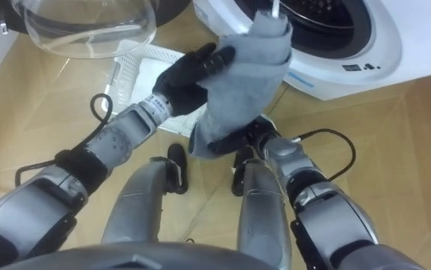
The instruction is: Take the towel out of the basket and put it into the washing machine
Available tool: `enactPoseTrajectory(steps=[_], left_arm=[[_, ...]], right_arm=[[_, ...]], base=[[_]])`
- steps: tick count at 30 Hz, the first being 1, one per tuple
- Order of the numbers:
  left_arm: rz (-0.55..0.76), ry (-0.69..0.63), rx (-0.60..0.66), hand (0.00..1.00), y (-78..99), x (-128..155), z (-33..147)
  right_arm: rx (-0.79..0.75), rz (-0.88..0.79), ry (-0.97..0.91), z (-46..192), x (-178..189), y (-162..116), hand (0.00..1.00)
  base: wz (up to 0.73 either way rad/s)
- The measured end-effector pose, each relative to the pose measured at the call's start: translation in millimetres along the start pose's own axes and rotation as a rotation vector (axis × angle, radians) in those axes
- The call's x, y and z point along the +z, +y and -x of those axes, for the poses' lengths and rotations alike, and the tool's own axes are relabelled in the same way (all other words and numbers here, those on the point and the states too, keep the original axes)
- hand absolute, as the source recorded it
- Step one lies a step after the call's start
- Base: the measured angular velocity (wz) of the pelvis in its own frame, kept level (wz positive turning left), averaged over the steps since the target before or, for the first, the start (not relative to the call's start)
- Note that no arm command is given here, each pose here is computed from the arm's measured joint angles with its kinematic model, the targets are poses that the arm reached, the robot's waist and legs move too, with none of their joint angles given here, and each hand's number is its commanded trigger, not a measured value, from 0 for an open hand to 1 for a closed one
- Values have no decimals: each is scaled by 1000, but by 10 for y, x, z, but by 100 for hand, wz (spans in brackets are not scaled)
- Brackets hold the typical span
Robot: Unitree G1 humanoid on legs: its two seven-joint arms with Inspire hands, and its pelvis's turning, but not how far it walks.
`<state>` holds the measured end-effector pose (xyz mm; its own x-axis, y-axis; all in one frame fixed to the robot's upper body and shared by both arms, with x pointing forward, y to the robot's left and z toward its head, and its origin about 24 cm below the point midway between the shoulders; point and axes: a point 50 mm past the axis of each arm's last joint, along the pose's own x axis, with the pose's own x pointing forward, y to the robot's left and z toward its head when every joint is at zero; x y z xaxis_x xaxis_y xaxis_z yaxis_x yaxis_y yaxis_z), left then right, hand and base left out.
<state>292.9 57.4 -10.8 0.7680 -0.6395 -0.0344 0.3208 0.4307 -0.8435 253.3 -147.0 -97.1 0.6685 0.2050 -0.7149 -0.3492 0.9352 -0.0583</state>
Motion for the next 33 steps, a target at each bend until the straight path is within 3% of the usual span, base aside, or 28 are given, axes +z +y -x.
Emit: enactPoseTrajectory(steps=[13,14,16,25,28,30,33], left_arm=[[35,-24,-2,100,-5,19,-2],[39,-31,-1,96,-3,31,-2],[46,-49,2,0,5,62,2],[105,-153,87,0,159,194,130],[140,-208,184,0,334,208,303],[140,-211,323,0,552,153,506],[18,-118,538,0,818,17,800]], right_arm=[[-54,3,-10,3,-5,2,100],[-55,1,-17,4,0,16,100],[-55,0,-28,6,5,25,100],[-71,-20,7,46,-168,7,100],[-79,-35,64,90,-346,-8,100],[-89,-43,103,131,-480,-35,100],[-110,-53,144,172,-595,-105,100]], base=[[0],[0],[0],[1],[0],[0],[4]])
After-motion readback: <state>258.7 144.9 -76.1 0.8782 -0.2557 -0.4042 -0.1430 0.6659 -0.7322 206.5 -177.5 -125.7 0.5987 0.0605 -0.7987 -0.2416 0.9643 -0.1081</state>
